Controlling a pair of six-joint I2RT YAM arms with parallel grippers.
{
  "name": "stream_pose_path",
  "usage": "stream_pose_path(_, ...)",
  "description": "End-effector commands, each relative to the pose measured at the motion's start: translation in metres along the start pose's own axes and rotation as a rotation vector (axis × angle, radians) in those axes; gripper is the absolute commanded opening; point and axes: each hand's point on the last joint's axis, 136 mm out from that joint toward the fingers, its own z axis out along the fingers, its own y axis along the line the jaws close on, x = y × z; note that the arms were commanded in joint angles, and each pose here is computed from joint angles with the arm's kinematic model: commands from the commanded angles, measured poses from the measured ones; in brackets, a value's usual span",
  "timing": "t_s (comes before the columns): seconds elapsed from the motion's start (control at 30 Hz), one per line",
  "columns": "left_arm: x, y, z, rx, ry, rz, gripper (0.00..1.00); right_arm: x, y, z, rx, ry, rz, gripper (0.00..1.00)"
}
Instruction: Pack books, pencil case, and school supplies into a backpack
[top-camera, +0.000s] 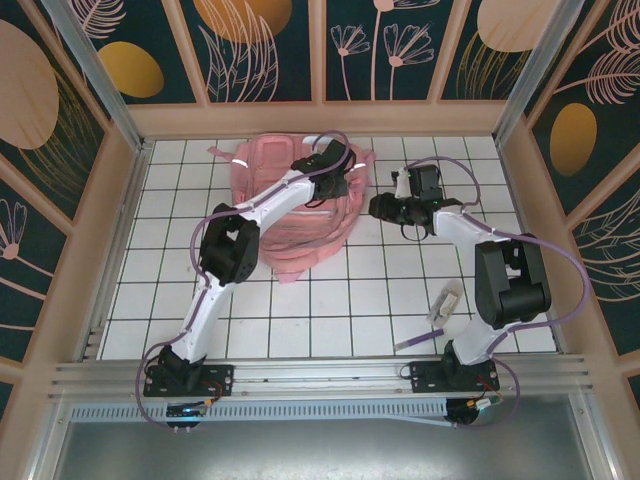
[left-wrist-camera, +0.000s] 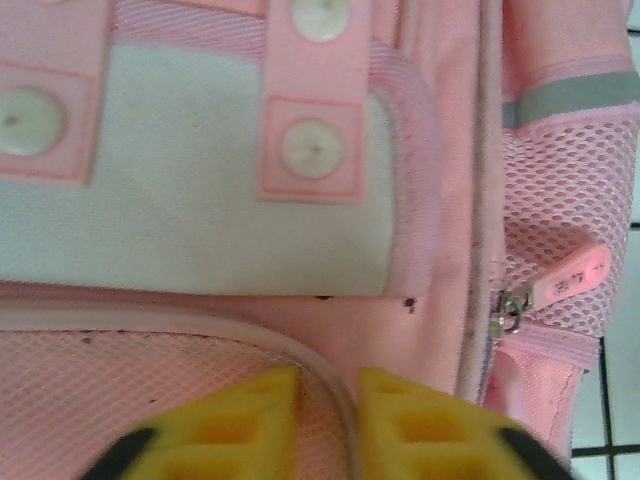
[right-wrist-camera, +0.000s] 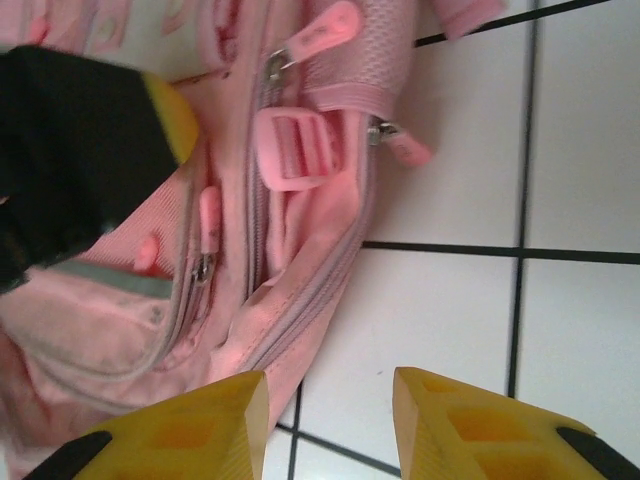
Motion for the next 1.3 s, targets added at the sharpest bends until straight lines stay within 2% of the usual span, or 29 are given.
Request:
stream_pose_path(0.0, 0.014, 0.036, -0.013, -0.127, 0.081, 0.053, 0.06, 0.004, 0.043, -0.005, -0.19, 0.014, -0.163, 0.38)
stream_pose_path(0.07, 0.008, 0.035, -0.026, -0.123, 0.071, 0.057, 0.01, 0.005, 0.057, -0.004, -0.259, 0.014, -0.229, 0.4)
stream_pose_path(0.13, 0.001, 0.036, -0.04, -0.116, 0.063, 0.055, 0.0, 0.001, 0.066, -0.001, -0.29, -0.004, -0.309, 0.42)
stream_pose_path(0.23, -0.002, 0.041, -0.058, -0.117, 0.077, 0.052, 0.0, 0.014, 0.09, -0.002, -0.436, -0.055, -0.642, 0.44)
stream_pose_path(0.4, 0.003, 0.056, -0.074, -0.132, 0.132, 0.055, 0.0, 0.022, 0.085, 0.011, -0.426, -0.209, -1.166, 0.46)
stream_pose_path(0.47, 0.005, 0.063, -0.078, -0.134, 0.143, 0.036, 0.0, 0.016, 0.081, 0.021, -0.408, -0.24, -1.248, 0.46)
stream_pose_path(0.5, 0.007, 0.059, -0.08, -0.107, 0.154, 0.013, 0.1, 0.008, 0.079, 0.023, -0.394, -0.259, -1.258, 0.45)
stream_pose_path(0.53, 0.008, 0.053, -0.08, -0.07, 0.164, -0.006, 0.4, 0.003, 0.078, 0.024, -0.388, -0.276, -1.257, 0.45)
stream_pose_path(0.57, 0.008, 0.043, -0.08, -0.022, 0.176, -0.03, 0.62, -0.005, 0.078, 0.021, -0.384, -0.308, -1.25, 0.45)
stream_pose_path(0.6, 0.008, 0.035, -0.079, 0.008, 0.187, -0.062, 0.68, -0.012, 0.076, 0.016, -0.378, -0.346, -1.227, 0.45)
stream_pose_path(0.7, 0.008, 0.024, -0.067, 0.007, 0.183, -0.098, 0.76, -0.038, 0.063, -0.004, -0.27, -0.519, -1.134, 0.46)
stream_pose_path(0.8, 0.012, 0.025, -0.057, -0.07, 0.188, -0.107, 0.77, -0.054, 0.053, -0.035, -0.243, -0.684, -1.018, 0.46)
stream_pose_path(0.93, 0.011, 0.019, -0.04, -0.123, 0.152, -0.089, 0.78, -0.056, 0.052, -0.06, -0.281, -0.799, -0.96, 0.45)
stream_pose_path(1.03, 0.018, 0.037, -0.025, -0.232, 0.15, -0.113, 0.73, -0.054, 0.054, -0.065, -0.294, -0.825, -0.962, 0.44)
stream_pose_path(1.2, 0.045, 0.065, 0.003, -0.361, 0.185, -0.087, 0.72, -0.056, 0.059, -0.072, -0.281, -0.837, -1.0, 0.44)
stream_pose_path(1.23, 0.048, 0.071, 0.008, -0.388, 0.18, -0.071, 0.68, -0.056, 0.059, -0.072, -0.277, -0.834, -1.006, 0.44)
stream_pose_path(1.27, 0.048, 0.076, 0.009, -0.412, 0.175, -0.065, 0.58, -0.056, 0.059, -0.071, -0.275, -0.827, -1.01, 0.44)
